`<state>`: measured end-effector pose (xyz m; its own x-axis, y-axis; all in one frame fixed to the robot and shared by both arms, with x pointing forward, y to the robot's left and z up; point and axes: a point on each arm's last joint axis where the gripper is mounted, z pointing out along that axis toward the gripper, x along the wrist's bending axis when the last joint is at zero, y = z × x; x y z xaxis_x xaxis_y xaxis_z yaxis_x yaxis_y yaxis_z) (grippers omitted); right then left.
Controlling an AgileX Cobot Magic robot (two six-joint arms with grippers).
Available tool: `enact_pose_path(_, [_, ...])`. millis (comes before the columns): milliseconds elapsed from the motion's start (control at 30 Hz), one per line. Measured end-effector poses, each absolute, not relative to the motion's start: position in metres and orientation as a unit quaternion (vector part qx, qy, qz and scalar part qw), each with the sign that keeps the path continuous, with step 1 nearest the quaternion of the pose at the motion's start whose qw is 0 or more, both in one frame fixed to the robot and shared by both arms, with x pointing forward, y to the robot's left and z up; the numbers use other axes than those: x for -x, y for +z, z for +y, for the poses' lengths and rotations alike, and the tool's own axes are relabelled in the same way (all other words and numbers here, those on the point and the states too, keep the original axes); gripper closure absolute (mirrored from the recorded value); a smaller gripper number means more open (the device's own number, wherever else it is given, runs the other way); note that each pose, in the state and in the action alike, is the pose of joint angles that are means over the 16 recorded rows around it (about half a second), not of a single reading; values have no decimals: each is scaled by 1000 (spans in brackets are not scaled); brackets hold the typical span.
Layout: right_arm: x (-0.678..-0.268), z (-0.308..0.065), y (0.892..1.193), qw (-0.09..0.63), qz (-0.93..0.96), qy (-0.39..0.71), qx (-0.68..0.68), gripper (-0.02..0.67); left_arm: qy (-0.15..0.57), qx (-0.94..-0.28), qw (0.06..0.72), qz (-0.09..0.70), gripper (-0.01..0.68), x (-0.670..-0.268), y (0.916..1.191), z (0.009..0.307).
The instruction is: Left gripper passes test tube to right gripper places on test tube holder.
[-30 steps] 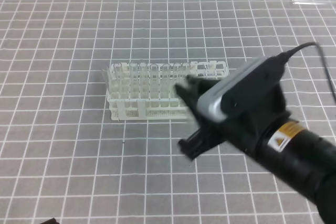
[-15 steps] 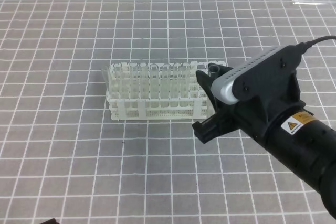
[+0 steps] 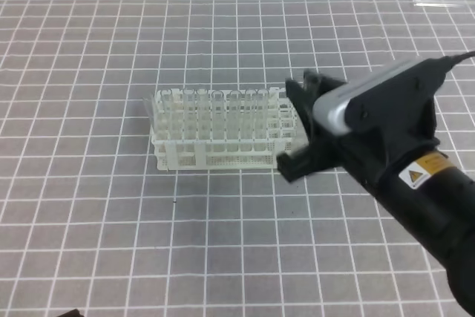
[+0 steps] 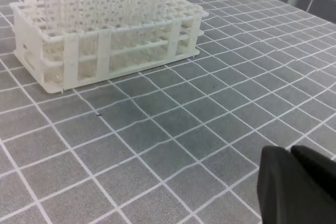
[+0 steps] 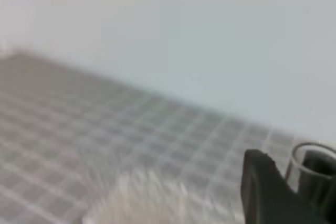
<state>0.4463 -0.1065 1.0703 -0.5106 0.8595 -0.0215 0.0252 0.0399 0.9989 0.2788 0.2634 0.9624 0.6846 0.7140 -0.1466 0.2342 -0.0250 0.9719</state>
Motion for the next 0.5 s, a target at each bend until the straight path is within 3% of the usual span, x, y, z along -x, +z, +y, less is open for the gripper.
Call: enact_pose_path(500, [-507, -91, 1046, 344, 591, 633, -363, 551, 198, -688, 607, 344, 673, -279, 962, 263])
